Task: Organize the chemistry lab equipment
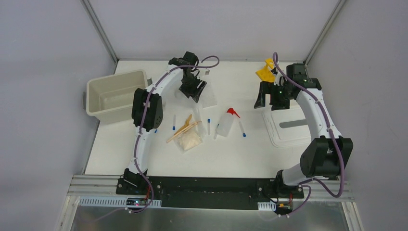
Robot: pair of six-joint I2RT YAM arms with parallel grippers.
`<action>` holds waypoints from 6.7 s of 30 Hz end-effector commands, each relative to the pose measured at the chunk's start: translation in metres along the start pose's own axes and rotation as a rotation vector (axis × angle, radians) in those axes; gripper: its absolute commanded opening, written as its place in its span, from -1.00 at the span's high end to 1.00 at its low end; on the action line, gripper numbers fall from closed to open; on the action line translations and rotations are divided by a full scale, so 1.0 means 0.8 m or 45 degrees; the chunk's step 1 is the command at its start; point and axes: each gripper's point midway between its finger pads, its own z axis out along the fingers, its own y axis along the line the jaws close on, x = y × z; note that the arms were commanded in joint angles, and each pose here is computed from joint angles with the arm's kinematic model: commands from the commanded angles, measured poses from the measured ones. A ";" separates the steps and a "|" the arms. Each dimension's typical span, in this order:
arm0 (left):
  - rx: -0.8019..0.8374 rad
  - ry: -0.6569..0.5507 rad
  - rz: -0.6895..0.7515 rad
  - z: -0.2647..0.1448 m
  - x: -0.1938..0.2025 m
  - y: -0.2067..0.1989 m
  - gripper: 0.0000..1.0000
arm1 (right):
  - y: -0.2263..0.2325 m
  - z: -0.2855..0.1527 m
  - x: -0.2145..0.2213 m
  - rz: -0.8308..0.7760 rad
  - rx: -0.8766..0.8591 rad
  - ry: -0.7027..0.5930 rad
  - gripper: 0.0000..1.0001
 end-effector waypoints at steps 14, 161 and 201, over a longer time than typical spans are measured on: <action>0.135 -0.133 0.743 0.065 -0.069 -0.026 -0.11 | -0.050 -0.045 -0.019 0.154 -0.046 -0.086 -0.99; 0.250 -0.855 1.743 -0.247 0.093 -0.266 -0.80 | 0.222 -0.018 0.133 -0.103 -0.777 0.488 0.99; 0.592 -0.826 0.590 -0.246 0.055 -0.325 1.00 | 0.227 -0.095 0.025 0.011 -0.819 0.149 -0.47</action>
